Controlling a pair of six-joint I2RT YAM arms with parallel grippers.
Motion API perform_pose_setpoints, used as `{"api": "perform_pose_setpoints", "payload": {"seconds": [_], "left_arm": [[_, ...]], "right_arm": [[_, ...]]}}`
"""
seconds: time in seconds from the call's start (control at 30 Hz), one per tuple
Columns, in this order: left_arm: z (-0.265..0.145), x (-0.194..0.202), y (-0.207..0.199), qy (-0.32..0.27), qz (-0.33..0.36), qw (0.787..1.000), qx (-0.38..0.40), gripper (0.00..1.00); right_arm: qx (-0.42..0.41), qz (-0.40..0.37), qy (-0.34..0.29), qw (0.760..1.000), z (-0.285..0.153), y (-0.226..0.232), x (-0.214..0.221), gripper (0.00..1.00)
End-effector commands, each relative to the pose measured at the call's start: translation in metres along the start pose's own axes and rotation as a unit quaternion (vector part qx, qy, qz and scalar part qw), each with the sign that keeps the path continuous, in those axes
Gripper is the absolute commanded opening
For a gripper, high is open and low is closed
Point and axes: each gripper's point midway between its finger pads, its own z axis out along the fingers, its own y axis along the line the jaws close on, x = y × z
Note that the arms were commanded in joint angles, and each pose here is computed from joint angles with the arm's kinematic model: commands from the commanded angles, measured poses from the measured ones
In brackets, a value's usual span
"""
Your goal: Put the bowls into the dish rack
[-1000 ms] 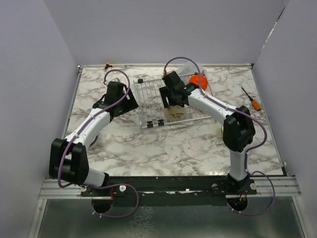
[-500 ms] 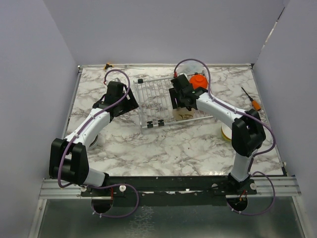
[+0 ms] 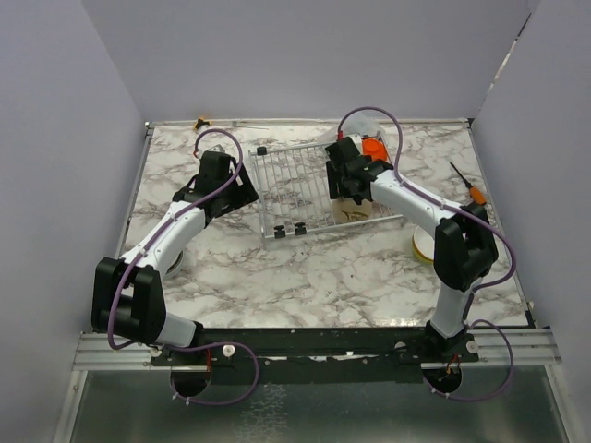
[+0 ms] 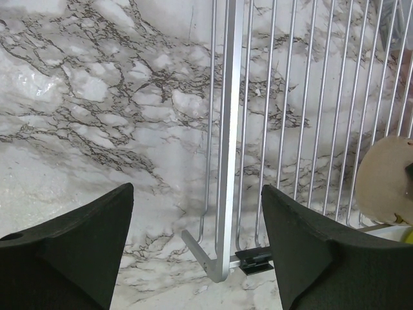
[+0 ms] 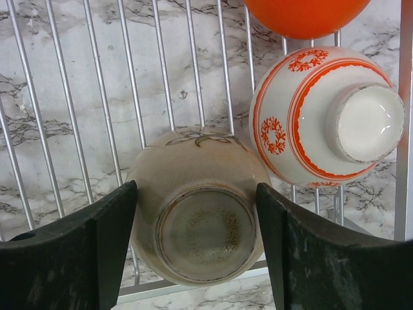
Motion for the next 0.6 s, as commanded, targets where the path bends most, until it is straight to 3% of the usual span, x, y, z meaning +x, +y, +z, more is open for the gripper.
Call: {"api": "perform_pose_setpoints", "payload": {"seconds": [0.0, 0.17, 0.33, 0.57], "left_arm": [[-0.005, -0.01, -0.007, -0.009, -0.006, 1.0, 0.014, 0.81], [-0.007, -0.013, -0.009, -0.012, -0.004, 1.0, 0.017, 0.81], [-0.01, -0.016, -0.009, -0.016, -0.002, 1.0, 0.011, 0.84], [-0.016, -0.027, -0.013, -0.024, 0.012, 1.0, 0.009, 0.93]], "right_arm": [[0.062, -0.035, 0.132, 0.989, 0.001, -0.034, 0.068, 0.74], [0.065, -0.009, 0.136, 0.989, -0.003, -0.037, 0.06, 0.81], [-0.024, 0.023, 0.087, 0.996, -0.024, -0.016, 0.031, 0.94], [-0.054, 0.126, 0.014, 0.99, -0.064, -0.041, -0.015, 0.96]]}}
